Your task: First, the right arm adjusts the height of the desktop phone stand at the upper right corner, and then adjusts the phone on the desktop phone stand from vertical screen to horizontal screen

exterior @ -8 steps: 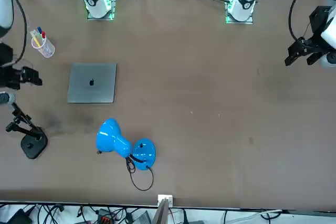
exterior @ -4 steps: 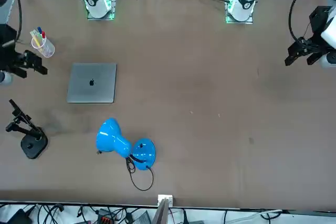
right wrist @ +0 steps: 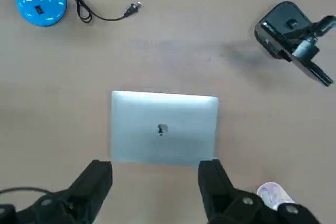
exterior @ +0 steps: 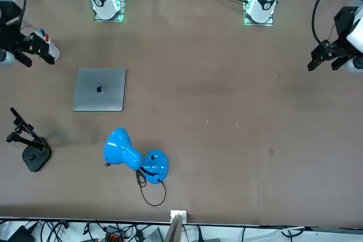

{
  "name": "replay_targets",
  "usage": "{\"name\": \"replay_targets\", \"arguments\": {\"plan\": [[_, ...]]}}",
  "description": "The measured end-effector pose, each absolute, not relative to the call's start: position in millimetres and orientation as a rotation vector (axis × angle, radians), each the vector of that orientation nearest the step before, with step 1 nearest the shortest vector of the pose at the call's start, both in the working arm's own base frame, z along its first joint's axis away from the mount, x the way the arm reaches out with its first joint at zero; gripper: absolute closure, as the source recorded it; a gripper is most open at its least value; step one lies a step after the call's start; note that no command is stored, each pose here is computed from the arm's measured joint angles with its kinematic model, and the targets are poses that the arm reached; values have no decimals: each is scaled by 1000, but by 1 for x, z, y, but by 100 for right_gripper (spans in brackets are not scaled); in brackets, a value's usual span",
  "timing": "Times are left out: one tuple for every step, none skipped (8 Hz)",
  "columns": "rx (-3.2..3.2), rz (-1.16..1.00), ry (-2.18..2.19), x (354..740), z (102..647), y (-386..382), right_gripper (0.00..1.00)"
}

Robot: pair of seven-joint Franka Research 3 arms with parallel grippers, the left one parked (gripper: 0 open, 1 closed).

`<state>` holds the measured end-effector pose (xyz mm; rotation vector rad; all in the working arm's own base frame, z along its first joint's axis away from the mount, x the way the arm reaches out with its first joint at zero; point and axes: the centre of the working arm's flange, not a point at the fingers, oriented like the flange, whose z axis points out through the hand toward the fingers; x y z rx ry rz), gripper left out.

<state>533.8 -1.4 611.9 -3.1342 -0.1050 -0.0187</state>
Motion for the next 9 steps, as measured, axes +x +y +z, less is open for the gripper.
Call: {"name": "replay_targets", "arguments": {"plan": [[-3151, -17, -116, 524, 611, 0, 0], [-3154, -16, -119, 517, 611, 1, 0], [-3154, -24, -119, 515, 614, 2, 0], [-3154, -31, -119, 515, 616, 2, 0], [-3154, -35, -104, 515, 617, 2, 0], [-3155, -37, -71, 515, 618, 2, 0], [-3155, -37, -42, 515, 618, 2, 0], [-3150, -34, -23, 516, 617, 1, 0], [-3139, -31, -8, 516, 616, 0, 0]]}}
